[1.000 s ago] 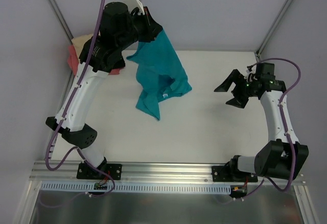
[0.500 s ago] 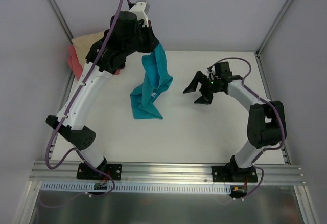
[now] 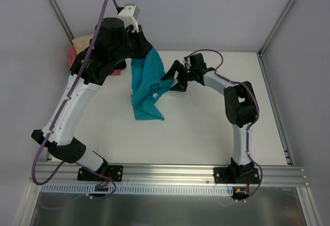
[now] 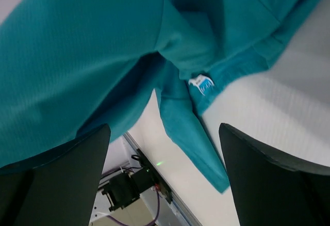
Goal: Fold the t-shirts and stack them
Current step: Flatten out the tshirt
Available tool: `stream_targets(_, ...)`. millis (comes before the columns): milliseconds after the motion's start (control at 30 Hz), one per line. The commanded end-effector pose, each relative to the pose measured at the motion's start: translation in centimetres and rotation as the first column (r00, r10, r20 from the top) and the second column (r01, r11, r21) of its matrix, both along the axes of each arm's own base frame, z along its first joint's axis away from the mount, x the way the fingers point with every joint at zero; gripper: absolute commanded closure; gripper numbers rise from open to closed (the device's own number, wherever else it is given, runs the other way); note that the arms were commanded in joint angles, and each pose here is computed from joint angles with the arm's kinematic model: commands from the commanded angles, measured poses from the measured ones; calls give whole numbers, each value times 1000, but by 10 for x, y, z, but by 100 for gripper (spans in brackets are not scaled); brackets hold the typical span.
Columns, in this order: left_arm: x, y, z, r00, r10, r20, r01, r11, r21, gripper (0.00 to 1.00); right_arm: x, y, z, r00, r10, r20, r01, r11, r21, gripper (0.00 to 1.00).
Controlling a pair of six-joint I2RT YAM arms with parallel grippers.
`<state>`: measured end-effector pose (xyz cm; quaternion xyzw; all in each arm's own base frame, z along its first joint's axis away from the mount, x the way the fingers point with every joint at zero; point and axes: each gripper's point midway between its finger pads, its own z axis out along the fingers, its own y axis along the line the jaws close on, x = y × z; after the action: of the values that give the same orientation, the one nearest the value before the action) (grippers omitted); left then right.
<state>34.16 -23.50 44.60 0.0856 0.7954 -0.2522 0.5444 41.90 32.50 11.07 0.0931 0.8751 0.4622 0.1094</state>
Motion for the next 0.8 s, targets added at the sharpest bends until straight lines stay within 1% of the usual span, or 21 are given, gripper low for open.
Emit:
stream_targets(0,-16,10,7,1000,15,-3,-16,999,-30,100,24,28,17,999,-19,50,14,994,110,9)
stream_targets(33,-17,11,6,1000,14,-8,-15,999,-29,100,27,31,15,999,-28,35,24,993,118,10)
stream_targets(100,-21,14,4,1000,19,-14,-19,999,-30,100,32,41,18,999,-25,48,18,990,138,11)
stream_targets(133,-23,16,3,1000,23,-19,-24,999,-26,100,34,44,10,999,-29,28,25,990,137,14)
stream_targets(200,-26,19,6,999,30,-15,-30,999,-29,100,37,54,11,999,-21,37,16,988,152,19)
stream_targets(233,-27,21,6,999,39,-16,-39,999,-26,100,38,57,4,1000,-24,20,20,988,152,23)
stream_targets(267,-29,23,10,999,42,-9,-42,999,-31,100,41,61,5,999,-23,33,18,987,163,31)
stream_targets(367,-32,27,16,999,49,1,-49,998,-36,100,44,68,-3,999,-31,33,25,986,164,42)
stream_targets(400,-33,28,18,999,51,4,-51,998,-37,100,48,69,0,999,-32,43,24,985,170,52)
stream_targets(467,-35,31,20,998,58,3,-58,998,-32,100,51,71,-8,999,-34,36,27,986,164,58)
stream_targets(567,-37,36,22,997,71,8,-70,997,-29,100,55,73,-11,999,-27,42,21,988,152,80)
stream_targets(600,-38,36,22,997,72,10,-71,997,-28,100,56,74,-10,999,-25,46,18,988,151,97)
stream_targets(633,-38,38,23,997,76,11,-75,997,-26,100,58,73,-11,999,-31,44,24,989,146,100)
stream_targets(700,-39,40,22,997,82,13,-82,996,-19,100,57,71,-9,997,-24,67,16,992,123,99)
stream_targets(767,-40,43,22,996,87,18,-87,996,-11,100,53,66,-11,998,-18,63,12,996,92,100)
